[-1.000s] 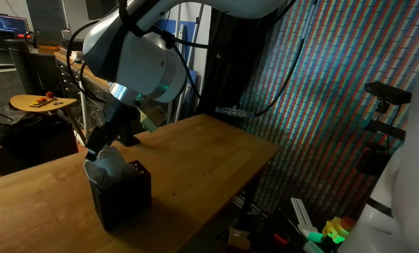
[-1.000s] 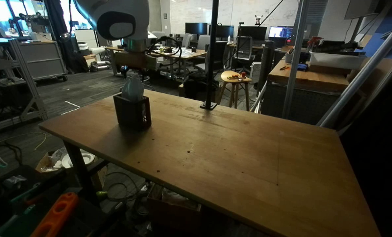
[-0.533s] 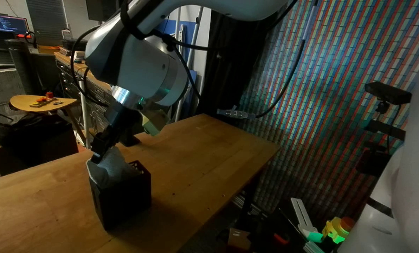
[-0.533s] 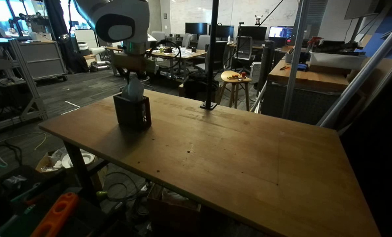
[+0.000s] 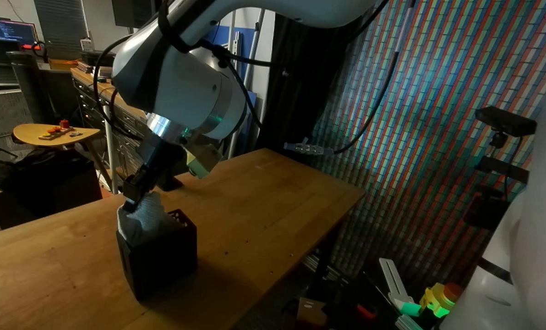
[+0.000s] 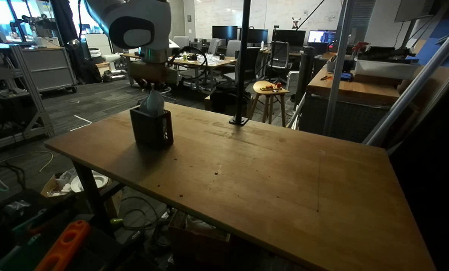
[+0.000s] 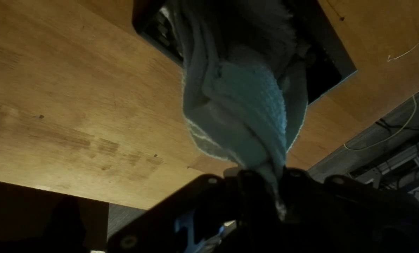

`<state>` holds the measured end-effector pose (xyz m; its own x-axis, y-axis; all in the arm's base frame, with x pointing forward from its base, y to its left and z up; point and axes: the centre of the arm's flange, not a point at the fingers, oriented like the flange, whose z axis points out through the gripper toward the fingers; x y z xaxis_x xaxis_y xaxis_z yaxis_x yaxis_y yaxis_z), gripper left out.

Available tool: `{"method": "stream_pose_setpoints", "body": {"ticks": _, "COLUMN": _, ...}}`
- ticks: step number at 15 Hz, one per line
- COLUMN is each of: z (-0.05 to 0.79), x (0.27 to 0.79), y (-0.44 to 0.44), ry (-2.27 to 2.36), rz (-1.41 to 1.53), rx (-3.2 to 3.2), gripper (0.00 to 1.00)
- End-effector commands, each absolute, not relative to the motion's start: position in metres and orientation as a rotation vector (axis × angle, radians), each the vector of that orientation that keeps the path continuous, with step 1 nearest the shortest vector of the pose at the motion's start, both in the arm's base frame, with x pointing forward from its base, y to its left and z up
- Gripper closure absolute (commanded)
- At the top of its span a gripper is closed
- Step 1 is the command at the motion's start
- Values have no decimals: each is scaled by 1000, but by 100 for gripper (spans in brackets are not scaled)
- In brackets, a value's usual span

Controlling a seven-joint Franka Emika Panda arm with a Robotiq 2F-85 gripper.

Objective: Shove the cloth into the box

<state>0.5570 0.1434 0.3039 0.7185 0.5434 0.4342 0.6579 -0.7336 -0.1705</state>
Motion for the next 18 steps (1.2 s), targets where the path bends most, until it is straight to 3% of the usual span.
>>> {"method": "stream_pose_setpoints", "body": {"ticks": 1, "z": 315, "x": 544, "y": 137, "ry": -969, "rz": -499, "rx": -2634, "gripper": 96}}
{"method": "stream_pose_setpoints", "body": {"ticks": 18, "z": 340, "x": 516, "y": 207, "ry": -847, "rz": 295, "rx": -3059, "gripper": 96}}
